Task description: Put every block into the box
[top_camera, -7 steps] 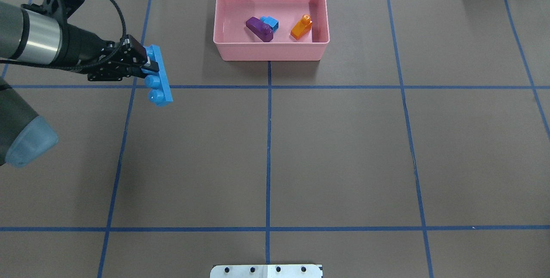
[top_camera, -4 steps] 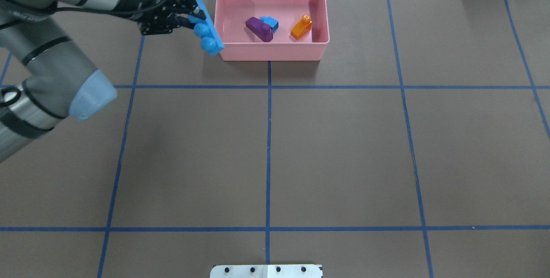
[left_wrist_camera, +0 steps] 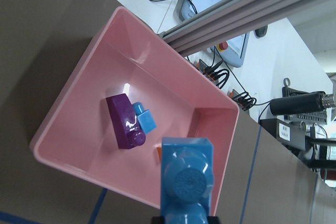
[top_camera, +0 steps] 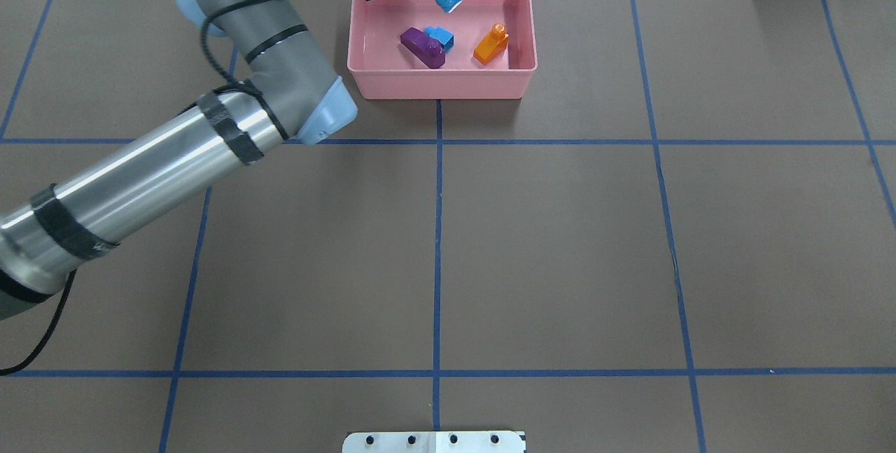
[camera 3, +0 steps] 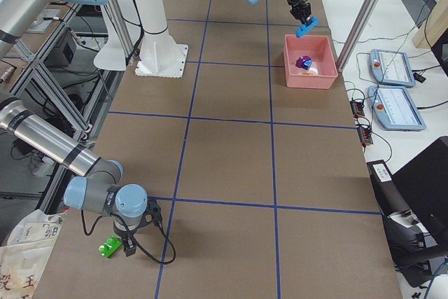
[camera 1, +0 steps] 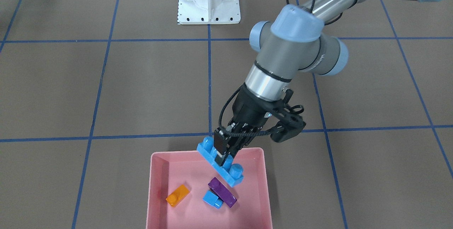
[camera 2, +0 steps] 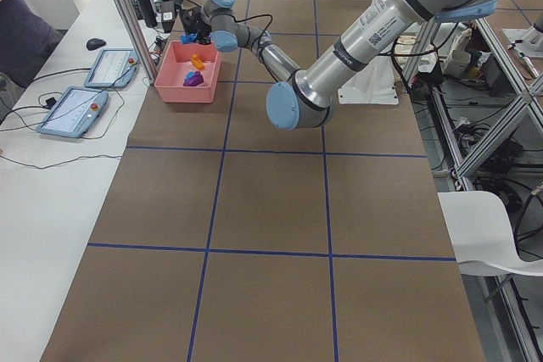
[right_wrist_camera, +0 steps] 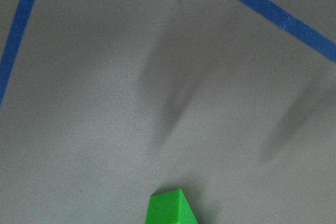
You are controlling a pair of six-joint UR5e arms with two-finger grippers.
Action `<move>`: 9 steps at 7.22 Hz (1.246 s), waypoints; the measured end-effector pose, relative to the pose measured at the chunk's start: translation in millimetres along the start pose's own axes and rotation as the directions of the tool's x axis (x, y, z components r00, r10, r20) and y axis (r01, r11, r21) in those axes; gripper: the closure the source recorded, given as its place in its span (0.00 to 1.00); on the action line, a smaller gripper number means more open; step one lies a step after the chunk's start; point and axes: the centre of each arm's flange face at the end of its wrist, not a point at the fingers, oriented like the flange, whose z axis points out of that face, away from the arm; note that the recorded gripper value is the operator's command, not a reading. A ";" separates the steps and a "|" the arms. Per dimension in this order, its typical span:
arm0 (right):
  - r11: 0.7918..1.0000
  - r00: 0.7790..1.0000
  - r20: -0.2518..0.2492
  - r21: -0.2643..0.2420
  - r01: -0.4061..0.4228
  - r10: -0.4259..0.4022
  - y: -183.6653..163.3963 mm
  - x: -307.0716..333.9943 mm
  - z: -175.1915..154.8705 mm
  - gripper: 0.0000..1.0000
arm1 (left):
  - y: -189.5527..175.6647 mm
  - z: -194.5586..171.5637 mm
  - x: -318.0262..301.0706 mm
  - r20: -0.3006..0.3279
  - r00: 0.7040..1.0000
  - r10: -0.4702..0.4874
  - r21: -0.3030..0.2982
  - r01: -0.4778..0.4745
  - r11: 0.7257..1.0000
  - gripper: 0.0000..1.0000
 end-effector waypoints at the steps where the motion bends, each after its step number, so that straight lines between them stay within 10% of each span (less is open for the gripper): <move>1: 1.000 1.000 -0.003 -0.002 0.002 -0.002 -0.2 0.7 0.2 0.00 | 1.2 28.3 -1.4 0.004 1.000 -0.015 0.050 0.015 0.999 1.00; 3: 1.000 1.000 -0.007 -0.011 -0.002 0.002 2.3 2.5 3.0 0.00 | 19.3 57.3 -19.6 0.023 1.000 -0.018 0.071 0.016 0.997 0.99; 6: 0.999 0.999 -0.048 -0.038 -0.006 0.005 4.7 8.9 5.1 0.00 | 48.1 64.8 -26.1 0.029 1.000 -0.010 0.044 0.009 0.999 0.00; 9: 1.000 1.000 0.013 -0.030 -0.009 0.010 14.0 9.5 20.1 0.00 | 50.2 63.2 -24.8 0.026 1.000 -0.001 0.041 0.000 0.999 0.00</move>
